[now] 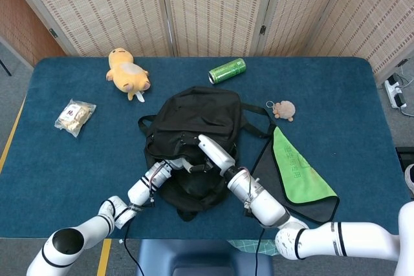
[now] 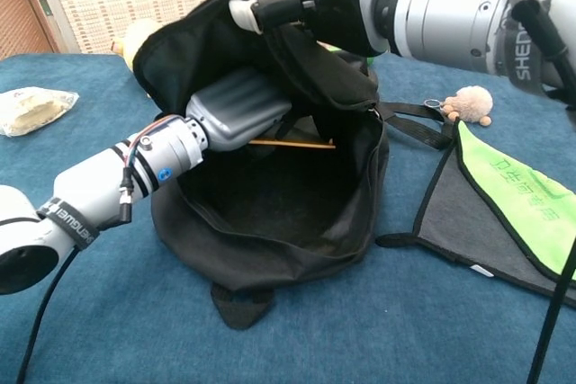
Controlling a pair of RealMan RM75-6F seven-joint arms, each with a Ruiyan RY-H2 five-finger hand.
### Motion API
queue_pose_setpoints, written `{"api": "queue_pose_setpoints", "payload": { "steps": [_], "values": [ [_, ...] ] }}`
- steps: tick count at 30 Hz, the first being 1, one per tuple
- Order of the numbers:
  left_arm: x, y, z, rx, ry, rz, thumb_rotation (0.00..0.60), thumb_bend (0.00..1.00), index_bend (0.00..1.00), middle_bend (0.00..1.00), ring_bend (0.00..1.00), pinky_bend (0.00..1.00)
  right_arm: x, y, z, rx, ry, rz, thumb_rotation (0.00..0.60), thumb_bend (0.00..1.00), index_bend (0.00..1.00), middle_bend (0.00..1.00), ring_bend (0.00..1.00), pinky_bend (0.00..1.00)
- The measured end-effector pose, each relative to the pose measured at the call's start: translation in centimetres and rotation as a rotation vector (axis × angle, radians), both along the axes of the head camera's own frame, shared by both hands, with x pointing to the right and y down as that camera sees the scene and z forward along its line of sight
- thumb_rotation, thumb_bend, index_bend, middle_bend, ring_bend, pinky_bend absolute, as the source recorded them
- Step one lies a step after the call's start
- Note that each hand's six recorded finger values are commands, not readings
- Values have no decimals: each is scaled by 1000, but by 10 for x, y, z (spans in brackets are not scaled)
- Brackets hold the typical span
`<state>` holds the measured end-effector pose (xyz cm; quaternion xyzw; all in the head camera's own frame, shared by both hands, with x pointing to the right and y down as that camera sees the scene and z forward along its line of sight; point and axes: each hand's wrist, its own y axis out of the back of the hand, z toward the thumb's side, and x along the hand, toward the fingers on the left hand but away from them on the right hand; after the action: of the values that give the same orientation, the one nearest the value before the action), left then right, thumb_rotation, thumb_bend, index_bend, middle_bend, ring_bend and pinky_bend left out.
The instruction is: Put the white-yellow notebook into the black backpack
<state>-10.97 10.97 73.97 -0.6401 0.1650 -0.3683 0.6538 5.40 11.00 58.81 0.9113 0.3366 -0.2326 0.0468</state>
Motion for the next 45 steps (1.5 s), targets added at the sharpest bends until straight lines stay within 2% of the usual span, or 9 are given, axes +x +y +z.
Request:
{"api": "queue_pose_setpoints", "payload": {
  "steps": [5, 10, 15, 18, 24, 29, 35, 43, 45],
  "values": [
    [-1, -13, 0, 21, -29, -15, 600, 456, 653, 689, 620, 599, -1, 1, 0, -1, -2, -1, 600, 651, 526, 285, 245, 143],
    [-1, -15, 4, 13, -49, -46, 600, 393, 545, 612, 563, 576, -2, -2, 1, 6, 0, 6, 600, 651, 524, 286, 245, 143],
    [0, -6, 8, -38, -43, -86, 600, 165, 284, 345, 322, 414, -2, -7, 3, 17, 8, 23, 600, 649, 524, 285, 244, 143],
    [3, 1, 8, -71, -35, -104, 600, 80, 181, 233, 222, 330, -2, -10, 5, 16, 13, 33, 600, 649, 524, 286, 245, 143],
    [10, 19, 0, -161, -3, -144, 560, 29, 74, 157, 156, 252, -1, -18, 7, 19, 19, 59, 600, 650, 522, 285, 244, 143],
    [8, 33, -11, -234, 6, -178, 538, 28, 66, 156, 158, 216, 0, -22, 11, 16, 24, 72, 600, 650, 518, 285, 244, 143],
    [2, 51, -31, -276, -5, -171, 594, 28, 146, 177, 193, 209, 3, -30, 17, 10, 32, 97, 600, 648, 517, 285, 244, 144],
    [-15, 70, -54, -250, 25, -144, 600, 68, 301, 331, 326, 289, 10, -39, 23, 8, 44, 127, 600, 650, 516, 285, 243, 143],
    [-20, 73, -62, -237, 56, -141, 600, 112, 345, 377, 367, 326, 15, -43, 27, 7, 54, 141, 600, 649, 517, 285, 243, 143]
  ]
}}
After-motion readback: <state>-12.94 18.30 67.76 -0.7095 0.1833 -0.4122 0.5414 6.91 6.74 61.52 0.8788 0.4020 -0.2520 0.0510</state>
